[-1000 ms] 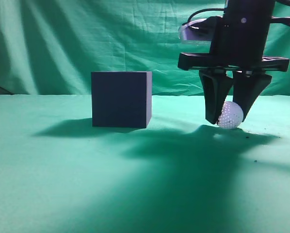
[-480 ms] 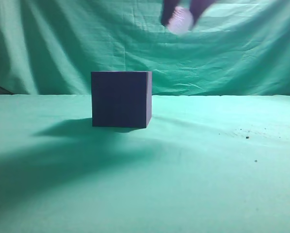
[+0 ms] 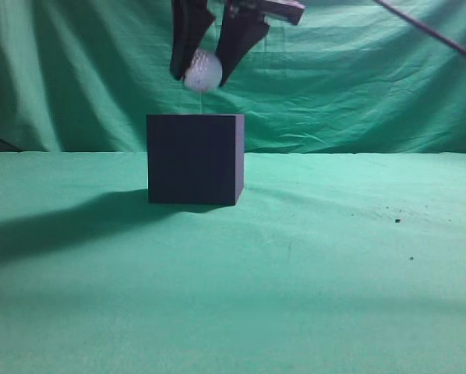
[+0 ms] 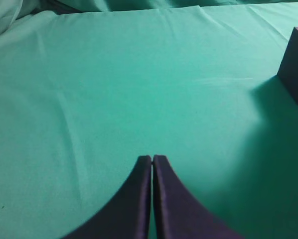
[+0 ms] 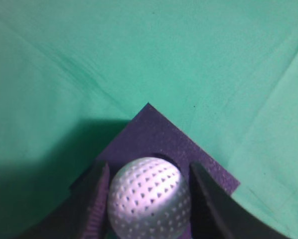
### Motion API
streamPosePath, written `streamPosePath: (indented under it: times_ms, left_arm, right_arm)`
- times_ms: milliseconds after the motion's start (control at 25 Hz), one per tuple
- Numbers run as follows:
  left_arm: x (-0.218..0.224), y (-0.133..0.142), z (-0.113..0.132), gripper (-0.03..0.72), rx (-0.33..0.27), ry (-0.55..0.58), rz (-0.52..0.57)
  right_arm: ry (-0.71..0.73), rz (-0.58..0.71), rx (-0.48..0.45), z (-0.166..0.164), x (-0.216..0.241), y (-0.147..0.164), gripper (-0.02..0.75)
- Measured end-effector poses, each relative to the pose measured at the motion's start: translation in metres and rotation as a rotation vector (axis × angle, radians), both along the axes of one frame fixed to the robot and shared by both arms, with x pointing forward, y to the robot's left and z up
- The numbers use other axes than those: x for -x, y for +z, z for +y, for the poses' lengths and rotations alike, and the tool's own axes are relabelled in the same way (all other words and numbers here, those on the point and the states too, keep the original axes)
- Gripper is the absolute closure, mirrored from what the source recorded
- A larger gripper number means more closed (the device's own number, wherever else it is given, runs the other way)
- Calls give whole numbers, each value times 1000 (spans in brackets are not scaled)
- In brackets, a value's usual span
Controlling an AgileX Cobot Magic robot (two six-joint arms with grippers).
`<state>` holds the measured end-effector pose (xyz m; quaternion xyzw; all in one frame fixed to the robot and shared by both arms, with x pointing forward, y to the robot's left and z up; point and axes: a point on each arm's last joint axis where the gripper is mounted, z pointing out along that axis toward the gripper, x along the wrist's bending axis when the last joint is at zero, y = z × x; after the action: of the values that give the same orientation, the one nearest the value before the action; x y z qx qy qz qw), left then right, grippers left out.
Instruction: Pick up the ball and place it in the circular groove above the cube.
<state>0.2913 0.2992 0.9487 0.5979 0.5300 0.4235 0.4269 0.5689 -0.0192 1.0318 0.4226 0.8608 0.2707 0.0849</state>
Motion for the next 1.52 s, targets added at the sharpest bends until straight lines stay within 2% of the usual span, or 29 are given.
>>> streamPosePath:
  times_ms: [400, 560, 600, 800, 920, 1040, 1160, 1360, 1520]
  left_arm:
    - [0, 0, 0, 688, 0, 0, 0]
    - [0, 0, 0, 688, 0, 0, 0]
    - [0, 0, 0, 688, 0, 0, 0]
    - [0, 0, 0, 688, 0, 0, 0]
    - [0, 0, 0, 688, 0, 0, 0]
    - [0, 0, 0, 688, 0, 0, 0]
    - [0, 0, 0, 688, 0, 0, 0]
    - [0, 0, 0, 688, 0, 0, 0]
    - [0, 0, 0, 688, 0, 0, 0]
  right_arm:
    - [18, 56, 56, 5, -5, -22, 430]
    - [33, 47, 59, 5, -6, -18, 225]
    - [36, 46, 58, 6, -6, -15, 194]
    - [47, 23, 38, 10, -11, 23, 194]
    - [51, 44, 47, 9, -8, 52, 389]
    - [47, 68, 55, 6, -3, 77, 623]
    - [38, 47, 35, 1, 2, 99, 738]
    - [-3, -12, -23, -17, 21, 141, 738]
    - [-24, -54, -68, -45, 55, 174, 738]
